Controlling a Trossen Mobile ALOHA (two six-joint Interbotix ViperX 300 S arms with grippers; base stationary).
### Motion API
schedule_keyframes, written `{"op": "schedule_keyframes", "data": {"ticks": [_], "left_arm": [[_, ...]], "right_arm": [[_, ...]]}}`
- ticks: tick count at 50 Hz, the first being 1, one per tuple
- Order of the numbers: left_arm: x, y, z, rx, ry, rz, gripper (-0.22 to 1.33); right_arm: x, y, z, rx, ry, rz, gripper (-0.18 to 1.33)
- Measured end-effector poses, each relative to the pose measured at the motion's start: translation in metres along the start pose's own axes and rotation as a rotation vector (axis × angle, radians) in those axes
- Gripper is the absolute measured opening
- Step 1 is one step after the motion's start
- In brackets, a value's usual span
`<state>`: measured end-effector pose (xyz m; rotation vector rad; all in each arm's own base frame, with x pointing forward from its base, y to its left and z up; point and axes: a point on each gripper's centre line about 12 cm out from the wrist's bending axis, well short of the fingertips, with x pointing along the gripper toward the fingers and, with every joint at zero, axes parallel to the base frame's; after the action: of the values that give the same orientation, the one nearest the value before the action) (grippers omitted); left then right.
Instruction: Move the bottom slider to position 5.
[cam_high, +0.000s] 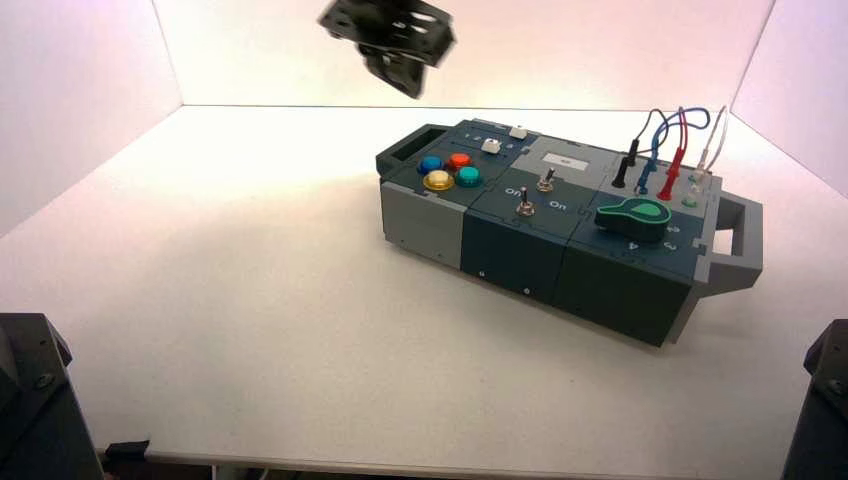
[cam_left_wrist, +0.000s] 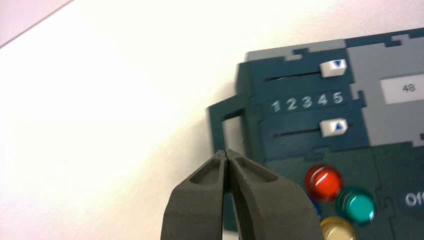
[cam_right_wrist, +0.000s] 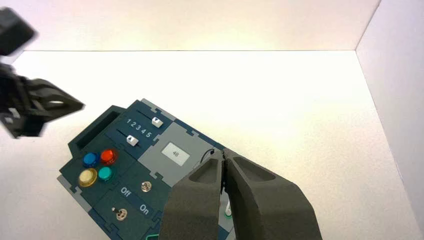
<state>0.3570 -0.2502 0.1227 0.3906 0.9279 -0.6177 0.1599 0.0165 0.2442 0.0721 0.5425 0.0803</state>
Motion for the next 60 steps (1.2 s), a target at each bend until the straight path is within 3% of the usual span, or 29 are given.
{"op": "schedule_keyframes", "data": {"ticks": [15,41,60], "left_arm": [[0.017,-0.031,0.014,0.049,0.019,-0.045,-0.17],[0.033,-0.039,0.005,0.03,0.064,-0.066,-0.17],[0.04,-0.058,0.004,0.038,0.074,-0.094,-0.17]], "right_arm": [[0.003,0.0,-0.001,0.0,0.014,-0.001,-0.14],[0.003,0.0,-0.001,0.0,0.018,0.0,-0.14],[0.003,0.0,-0.001,0.0,0.017,-0.002,-0.14]]}}
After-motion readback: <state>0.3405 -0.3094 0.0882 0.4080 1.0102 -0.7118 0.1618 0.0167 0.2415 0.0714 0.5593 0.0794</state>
